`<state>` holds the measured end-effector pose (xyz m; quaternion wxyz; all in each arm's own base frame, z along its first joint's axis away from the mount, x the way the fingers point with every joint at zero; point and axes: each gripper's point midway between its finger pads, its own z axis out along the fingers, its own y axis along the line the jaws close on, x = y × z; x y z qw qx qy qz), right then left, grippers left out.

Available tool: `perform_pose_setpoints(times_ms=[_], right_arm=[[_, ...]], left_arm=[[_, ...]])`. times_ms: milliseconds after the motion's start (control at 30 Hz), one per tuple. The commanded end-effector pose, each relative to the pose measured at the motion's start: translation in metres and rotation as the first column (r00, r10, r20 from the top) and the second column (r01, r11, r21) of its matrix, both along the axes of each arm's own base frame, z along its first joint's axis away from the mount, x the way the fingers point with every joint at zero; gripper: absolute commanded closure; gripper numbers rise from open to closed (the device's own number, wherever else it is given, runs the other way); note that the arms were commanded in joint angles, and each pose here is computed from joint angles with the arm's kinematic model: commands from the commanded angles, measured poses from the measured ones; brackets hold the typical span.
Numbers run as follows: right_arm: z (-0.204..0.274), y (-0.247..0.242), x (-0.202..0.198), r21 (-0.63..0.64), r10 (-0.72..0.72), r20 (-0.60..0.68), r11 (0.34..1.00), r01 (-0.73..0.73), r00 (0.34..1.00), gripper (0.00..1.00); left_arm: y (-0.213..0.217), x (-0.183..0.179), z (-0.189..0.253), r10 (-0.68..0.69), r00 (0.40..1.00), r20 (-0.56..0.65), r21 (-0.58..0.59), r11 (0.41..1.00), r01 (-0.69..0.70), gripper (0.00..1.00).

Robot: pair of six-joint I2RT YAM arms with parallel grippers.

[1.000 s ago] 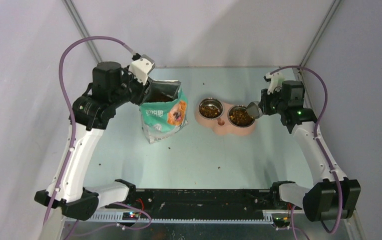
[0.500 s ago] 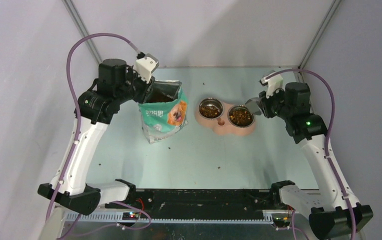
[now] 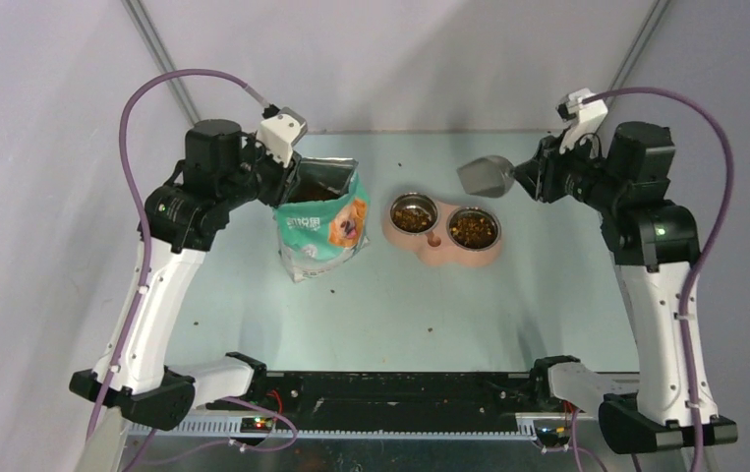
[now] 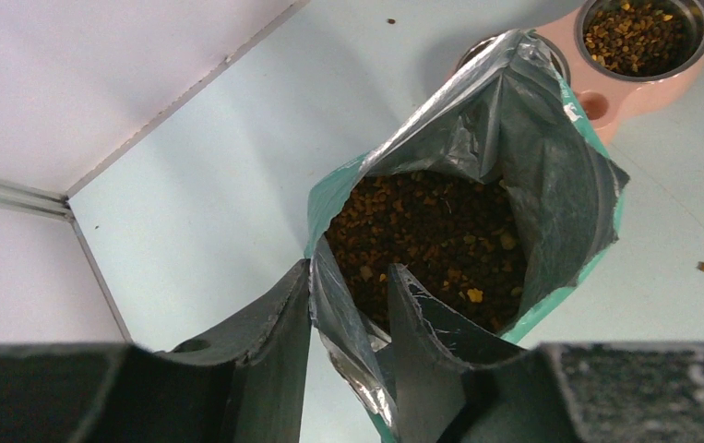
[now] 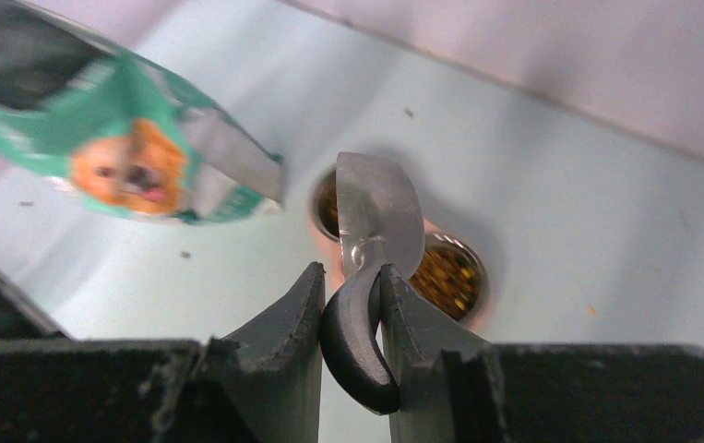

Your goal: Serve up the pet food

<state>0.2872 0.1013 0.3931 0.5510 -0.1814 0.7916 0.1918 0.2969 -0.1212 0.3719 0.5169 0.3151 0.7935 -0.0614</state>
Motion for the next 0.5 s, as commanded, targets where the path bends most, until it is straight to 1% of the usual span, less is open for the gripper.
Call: perform_pose_setpoints(times_ms=[0,67,133,167,200,233,267,300,333,367,400,433,467], right_arm=[[0.066,0.048,-0.034,0.146,0.18,0.104,0.97,-0.194,0.978,1.0],[0.079,0.063,-0.042,0.155,0.241,0.134,0.953,-0.261,0.961,1.0],[0.09,0.078,-0.05,0.147,0.313,0.164,0.93,-0.337,0.935,1.0],[0.1,0.082,-0.054,0.134,0.336,0.199,0.921,-0.365,0.92,1.0],[0.102,0.093,-0.056,0.128,0.371,0.204,0.907,-0.4,0.906,1.0],[0.114,0.096,-0.06,0.11,0.386,0.245,0.9,-0.421,0.889,1.0],[0.113,0.108,-0.062,0.097,0.421,0.241,0.886,-0.453,0.874,1.0],[0.122,0.112,-0.065,0.065,0.44,0.279,0.878,-0.474,0.854,1.0],[0.118,0.124,-0.067,0.042,0.473,0.27,0.865,-0.501,0.839,1.0],[0.127,0.128,-0.071,0.0,0.491,0.311,0.856,-0.517,0.814,1.0],[0.124,0.14,-0.073,-0.021,0.52,0.308,0.841,-0.54,0.797,1.0],[0.128,0.152,-0.079,-0.056,0.558,0.331,0.817,-0.574,0.761,1.0],[0.134,0.155,-0.082,-0.071,0.561,0.349,0.815,-0.575,0.751,1.0]], left_arm=[[-0.01,-0.002,-0.003,-0.023,0.999,-0.023,-0.052,0.998,0.021,0.59],[-0.011,-0.002,-0.004,-0.025,0.999,-0.028,-0.056,0.998,0.024,0.62],[-0.012,-0.002,-0.007,-0.027,0.999,-0.038,-0.061,0.998,0.024,0.67],[-0.013,-0.002,-0.008,-0.03,0.999,-0.042,-0.065,0.997,0.027,0.72],[-0.014,-0.003,-0.01,-0.03,0.998,-0.049,-0.068,0.997,0.027,0.74],[-0.015,-0.003,-0.011,-0.036,0.998,-0.052,-0.072,0.997,0.032,0.8],[-0.015,-0.004,-0.014,-0.038,0.998,-0.059,-0.071,0.997,0.034,0.82],[-0.016,-0.004,-0.014,-0.04,0.997,-0.06,-0.072,0.997,0.036,0.87],[-0.016,-0.004,-0.015,-0.042,0.997,-0.061,-0.071,0.997,0.037,0.9],[-0.016,-0.005,-0.015,-0.044,0.997,-0.062,-0.072,0.997,0.04,0.94],[-0.016,-0.006,-0.016,-0.045,0.997,-0.062,-0.071,0.997,0.04,0.95],[-0.015,-0.006,-0.015,-0.043,0.997,-0.061,-0.071,0.997,0.039,0.97],[-0.015,-0.006,-0.015,-0.041,0.998,-0.057,-0.072,0.997,0.037,0.96]])
